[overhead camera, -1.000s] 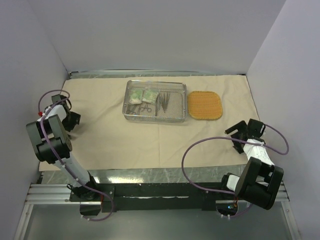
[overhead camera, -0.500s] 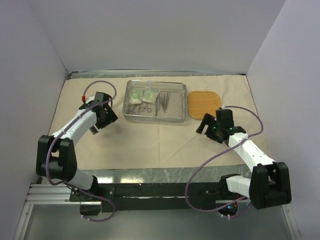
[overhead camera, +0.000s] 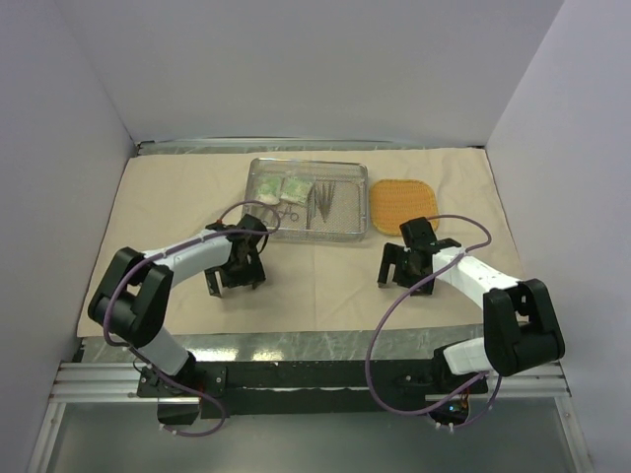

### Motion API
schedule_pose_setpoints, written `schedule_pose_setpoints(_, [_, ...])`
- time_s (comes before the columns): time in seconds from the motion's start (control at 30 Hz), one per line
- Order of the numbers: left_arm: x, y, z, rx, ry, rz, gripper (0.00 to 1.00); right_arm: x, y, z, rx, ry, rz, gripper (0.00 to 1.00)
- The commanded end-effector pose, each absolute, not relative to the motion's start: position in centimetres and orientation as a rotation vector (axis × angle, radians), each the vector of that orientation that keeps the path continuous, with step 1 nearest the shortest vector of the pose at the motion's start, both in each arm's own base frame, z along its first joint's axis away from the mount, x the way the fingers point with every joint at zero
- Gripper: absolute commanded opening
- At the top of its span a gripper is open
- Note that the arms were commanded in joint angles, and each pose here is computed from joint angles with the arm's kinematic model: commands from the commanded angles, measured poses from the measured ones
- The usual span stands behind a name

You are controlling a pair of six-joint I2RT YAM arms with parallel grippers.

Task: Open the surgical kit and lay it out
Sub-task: Smooth out the surgical kit at the center of the board.

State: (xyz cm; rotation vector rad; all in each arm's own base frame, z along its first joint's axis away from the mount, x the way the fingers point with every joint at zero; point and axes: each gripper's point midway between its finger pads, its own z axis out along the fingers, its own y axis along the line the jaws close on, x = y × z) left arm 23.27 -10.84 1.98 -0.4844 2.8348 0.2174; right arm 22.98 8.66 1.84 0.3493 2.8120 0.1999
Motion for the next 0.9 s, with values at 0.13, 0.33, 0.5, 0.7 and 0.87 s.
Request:
schedule_pose_setpoints(0.13, [18.3, -11.2, 0.8, -0.440, 2.979, 0.272, 0.97, 18.4, 7.1, 1.0, 0.509, 2.939, 0.071, 1.00])
schedule_pose_setpoints(0.33, [18.0, -12.1, 1.9, -0.428, 2.954, 0.202, 0.97, 19.9, 5.6, 3.4, 0.562, 2.787, -0.003, 1.00])
schedule_pose_setpoints(0.5, [23.6, -12.8, 8.0, -0.487, 2.730, 0.064, 0.98, 24.2, 7.8, 7.6, 0.457, 2.604, 0.197, 1.00])
schedule_pose_setpoints(0.7, [32.0, -10.1, 14.2, -0.622, 2.464, -0.107, 0.99, 29.7, 10.1, 11.3, 0.365, 2.432, 0.332, 1.00])
schedule_pose_setpoints(0.87, [39.6, -8.0, 16.4, -0.623, 2.359, -0.154, 0.97, 31.9, 11.2, 10.9, 0.336, 2.424, 0.366, 1.00])
